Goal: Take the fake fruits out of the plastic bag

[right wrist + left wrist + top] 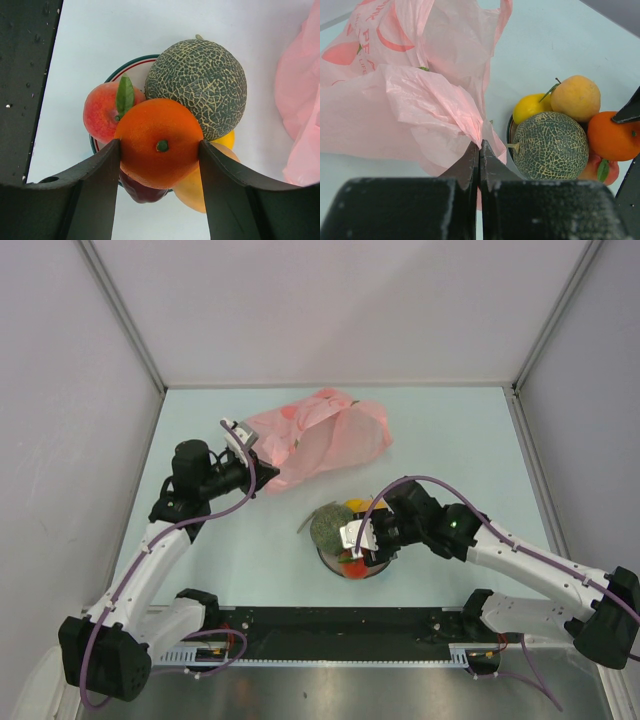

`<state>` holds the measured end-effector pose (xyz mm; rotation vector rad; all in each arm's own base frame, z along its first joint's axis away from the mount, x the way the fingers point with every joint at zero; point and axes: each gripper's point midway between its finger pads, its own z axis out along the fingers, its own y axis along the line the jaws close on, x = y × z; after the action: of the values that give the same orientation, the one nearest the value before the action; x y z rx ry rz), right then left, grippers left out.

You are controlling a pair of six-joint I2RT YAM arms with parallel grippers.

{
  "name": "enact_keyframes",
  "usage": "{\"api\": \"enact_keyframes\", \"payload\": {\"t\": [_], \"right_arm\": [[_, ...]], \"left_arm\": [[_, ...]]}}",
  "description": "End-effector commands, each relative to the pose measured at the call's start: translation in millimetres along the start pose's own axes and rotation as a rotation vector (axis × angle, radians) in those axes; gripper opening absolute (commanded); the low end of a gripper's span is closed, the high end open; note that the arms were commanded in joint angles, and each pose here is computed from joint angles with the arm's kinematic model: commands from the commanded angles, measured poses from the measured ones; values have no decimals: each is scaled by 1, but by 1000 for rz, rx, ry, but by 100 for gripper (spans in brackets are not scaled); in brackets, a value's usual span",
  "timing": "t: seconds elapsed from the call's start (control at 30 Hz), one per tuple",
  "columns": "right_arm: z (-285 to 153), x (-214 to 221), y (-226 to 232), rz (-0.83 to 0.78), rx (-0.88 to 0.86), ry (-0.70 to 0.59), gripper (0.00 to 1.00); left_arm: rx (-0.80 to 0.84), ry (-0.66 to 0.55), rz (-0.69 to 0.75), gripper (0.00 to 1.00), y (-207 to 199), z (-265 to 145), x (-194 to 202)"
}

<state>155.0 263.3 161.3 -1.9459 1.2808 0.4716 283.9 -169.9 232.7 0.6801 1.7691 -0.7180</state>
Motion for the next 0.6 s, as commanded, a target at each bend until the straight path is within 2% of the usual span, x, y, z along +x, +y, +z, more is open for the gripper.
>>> {"api": "enact_keyframes", "payload": {"t": [0.0,0.07,0.1,0.27,0.3,0.33,0.4,0.43,0.57], "right_arm": [[-2,-12,-8,-12,34,-56,39],[-2,-11,-9,-11,33,-56,44],[-2,-11,-8,-11,29,-57,50],[-2,-10,-8,-8,26,-54,64],[-2,-10,-7,-6,26,-52,72],[-2,-9,-8,-6,26,-50,73],[-2,-9,-7,-4,25,-49,87],[-2,-9,-7,-4,25,-47,99],[-3,-8,-6,-5,24,-47,100]], "left_arm": [[12,-26,-5,1,-2,-1,-5],[9,-27,-3,1,-1,-2,-6],[9,-27,-4,1,-1,-1,-5],[12,-25,-9,1,-1,-1,-3],[13,-25,-7,1,-2,-1,-2],[13,-26,-9,1,-2,-1,-3],[13,-25,-9,1,-2,-1,-2],[12,-26,-8,1,-2,-1,-3],[15,-25,-9,1,-2,0,-2]]}}
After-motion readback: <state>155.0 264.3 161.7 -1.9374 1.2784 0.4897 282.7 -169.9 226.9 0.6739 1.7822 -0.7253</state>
